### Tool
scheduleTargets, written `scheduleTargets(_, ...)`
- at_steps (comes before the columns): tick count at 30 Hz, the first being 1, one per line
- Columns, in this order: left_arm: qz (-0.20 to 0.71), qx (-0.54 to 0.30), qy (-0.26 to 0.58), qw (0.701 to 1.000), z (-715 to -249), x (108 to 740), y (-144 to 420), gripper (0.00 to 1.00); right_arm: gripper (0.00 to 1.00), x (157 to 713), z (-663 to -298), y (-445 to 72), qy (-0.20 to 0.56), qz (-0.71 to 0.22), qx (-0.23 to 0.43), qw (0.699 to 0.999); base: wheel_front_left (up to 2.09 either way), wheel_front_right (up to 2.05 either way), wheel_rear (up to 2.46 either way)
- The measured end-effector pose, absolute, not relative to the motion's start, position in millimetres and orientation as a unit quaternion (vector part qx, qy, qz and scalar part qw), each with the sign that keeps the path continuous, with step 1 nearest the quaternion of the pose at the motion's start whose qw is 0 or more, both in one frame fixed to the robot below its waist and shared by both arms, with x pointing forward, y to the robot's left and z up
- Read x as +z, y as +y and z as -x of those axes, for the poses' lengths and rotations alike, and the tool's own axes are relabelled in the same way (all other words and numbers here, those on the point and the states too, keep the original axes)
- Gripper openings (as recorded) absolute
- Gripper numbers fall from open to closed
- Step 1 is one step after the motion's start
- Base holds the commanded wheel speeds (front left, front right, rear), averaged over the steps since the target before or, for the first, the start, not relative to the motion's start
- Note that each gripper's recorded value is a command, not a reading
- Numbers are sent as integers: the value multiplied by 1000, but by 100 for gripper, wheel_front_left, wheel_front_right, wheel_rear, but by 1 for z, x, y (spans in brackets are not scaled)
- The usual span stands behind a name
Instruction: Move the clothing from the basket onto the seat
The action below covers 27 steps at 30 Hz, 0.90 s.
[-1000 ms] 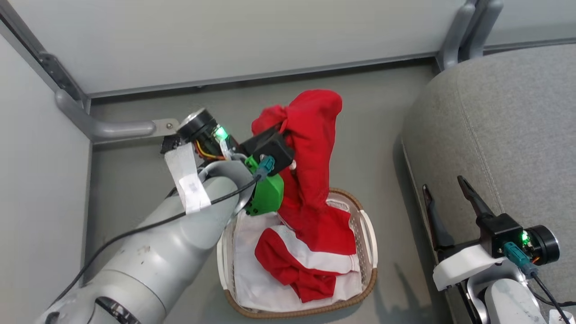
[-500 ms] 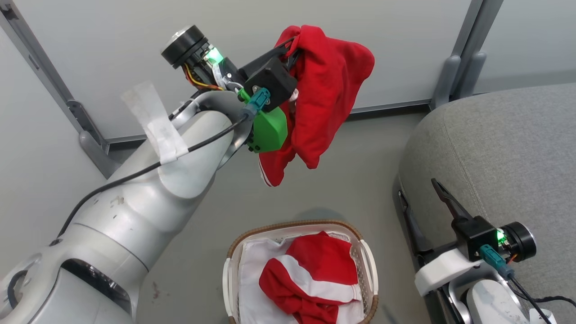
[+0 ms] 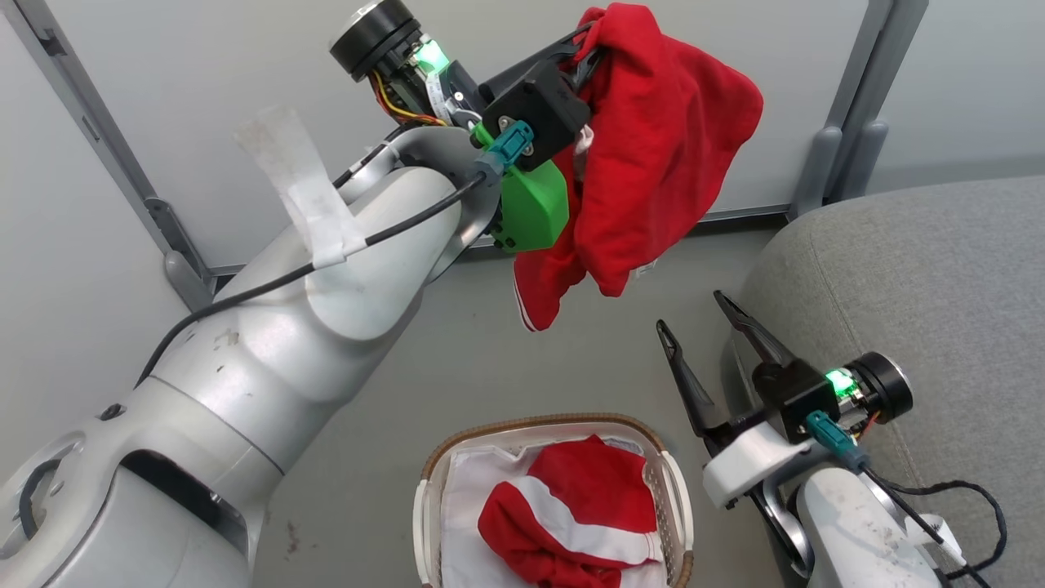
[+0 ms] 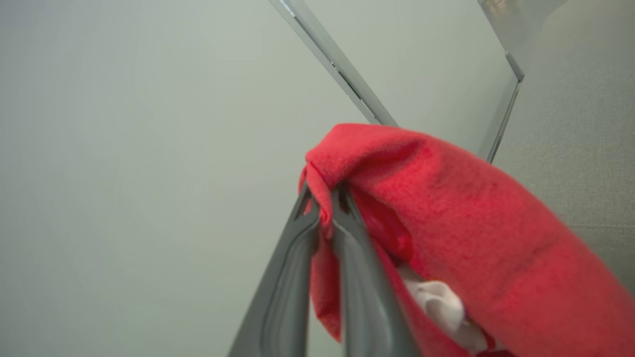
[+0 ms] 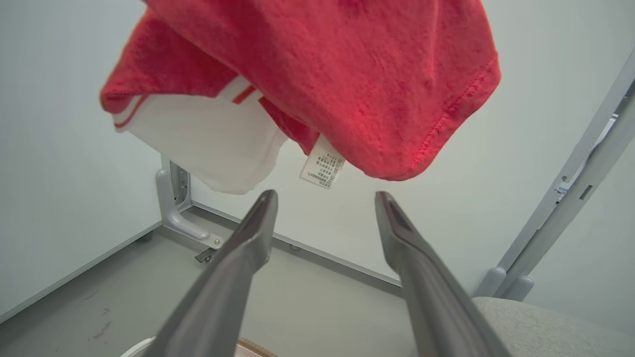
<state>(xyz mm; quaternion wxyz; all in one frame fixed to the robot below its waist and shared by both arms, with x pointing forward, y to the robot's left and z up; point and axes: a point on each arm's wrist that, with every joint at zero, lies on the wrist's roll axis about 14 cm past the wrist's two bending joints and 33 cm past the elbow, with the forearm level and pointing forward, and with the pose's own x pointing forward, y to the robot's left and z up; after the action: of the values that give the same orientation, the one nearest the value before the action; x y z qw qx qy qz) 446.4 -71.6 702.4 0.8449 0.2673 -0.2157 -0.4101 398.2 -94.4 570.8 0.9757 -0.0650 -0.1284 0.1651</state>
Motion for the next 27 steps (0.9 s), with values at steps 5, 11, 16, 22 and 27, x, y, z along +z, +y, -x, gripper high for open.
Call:
scheduleTargets(5, -263, -418, -219, 842, -437, 706, -76, 0, 100, 583, -408, -80, -142, 79, 186, 969, 0, 0, 0)
scheduleTargets(11, -254, -424, -221, 841, -429, 709, -78, 0, 100, 609, -420, -69, -175, 98, 196, 960, 0, 0, 0)
scheduleTargets(16, -246, -429, -220, 841, -424, 706, -77, 0, 100, 639, -425, -79, -218, 103, 174, 955, 0, 0, 0)
scheduleTargets(22, -228, -435, -216, 844, -420, 700, -75, 0, 23, 645, -428, -71, -224, 105, 184, 951, 0, 0, 0)
scheduleTargets(27, -215, -426, -197, 856, -426, 685, -63, 0, 0, 648, -431, -71, -228, 105, 184, 950, 0, 0, 0)
